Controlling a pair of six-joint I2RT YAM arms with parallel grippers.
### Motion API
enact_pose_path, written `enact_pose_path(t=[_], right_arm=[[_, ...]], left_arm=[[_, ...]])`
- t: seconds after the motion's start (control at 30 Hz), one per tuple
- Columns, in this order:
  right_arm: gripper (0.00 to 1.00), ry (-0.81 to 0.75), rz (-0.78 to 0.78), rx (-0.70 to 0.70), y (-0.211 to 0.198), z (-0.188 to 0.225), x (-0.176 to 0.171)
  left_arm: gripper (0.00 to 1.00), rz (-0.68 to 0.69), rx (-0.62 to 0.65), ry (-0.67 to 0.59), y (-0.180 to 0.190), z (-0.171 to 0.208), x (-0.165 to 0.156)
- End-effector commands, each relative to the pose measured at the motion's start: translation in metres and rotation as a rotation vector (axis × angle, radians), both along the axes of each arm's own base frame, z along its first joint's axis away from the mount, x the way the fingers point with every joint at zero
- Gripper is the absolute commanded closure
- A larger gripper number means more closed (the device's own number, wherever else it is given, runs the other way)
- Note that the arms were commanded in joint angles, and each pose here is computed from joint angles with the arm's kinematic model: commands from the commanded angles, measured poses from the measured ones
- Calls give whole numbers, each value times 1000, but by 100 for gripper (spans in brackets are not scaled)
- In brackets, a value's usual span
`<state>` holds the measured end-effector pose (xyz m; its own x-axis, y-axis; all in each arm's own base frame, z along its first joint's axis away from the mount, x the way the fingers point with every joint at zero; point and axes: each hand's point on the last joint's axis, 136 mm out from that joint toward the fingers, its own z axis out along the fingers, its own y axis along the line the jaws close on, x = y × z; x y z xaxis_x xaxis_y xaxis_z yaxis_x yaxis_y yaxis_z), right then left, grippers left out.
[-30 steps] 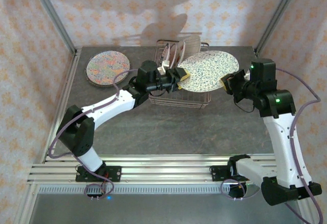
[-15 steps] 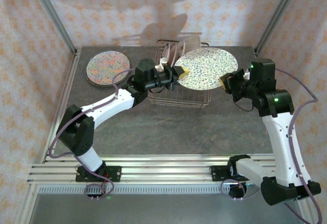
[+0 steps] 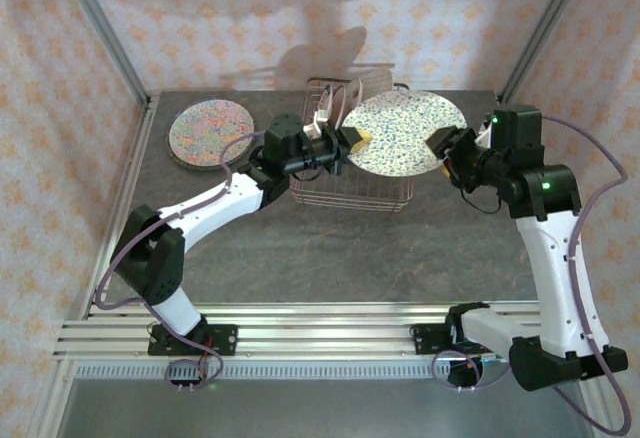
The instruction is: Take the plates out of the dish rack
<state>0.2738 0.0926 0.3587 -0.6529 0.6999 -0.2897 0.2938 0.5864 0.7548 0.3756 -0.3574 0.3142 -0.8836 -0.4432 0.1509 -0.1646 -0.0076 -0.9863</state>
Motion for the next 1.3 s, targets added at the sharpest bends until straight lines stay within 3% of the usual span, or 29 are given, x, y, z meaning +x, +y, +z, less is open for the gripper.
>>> enact_pose_path(t=[0.0,0.13,0.33,0.87,1.27], right_arm=[[38,-39,24,-98,-7,9,-3],[30,-68,35,-164,-13,17,-3],[27,-127,54,-217,-16,31,1],[27,-362,186,-308,-5,71,3],[27,-634,309,-395,18,103,2]], left_arm=[[100,15,-77,-145,7,54,-1],[100,43,-83,-165,18,63,2],[100,71,-81,-184,33,73,4],[100,190,-36,-221,93,82,20],[100,360,43,-220,178,72,39]])
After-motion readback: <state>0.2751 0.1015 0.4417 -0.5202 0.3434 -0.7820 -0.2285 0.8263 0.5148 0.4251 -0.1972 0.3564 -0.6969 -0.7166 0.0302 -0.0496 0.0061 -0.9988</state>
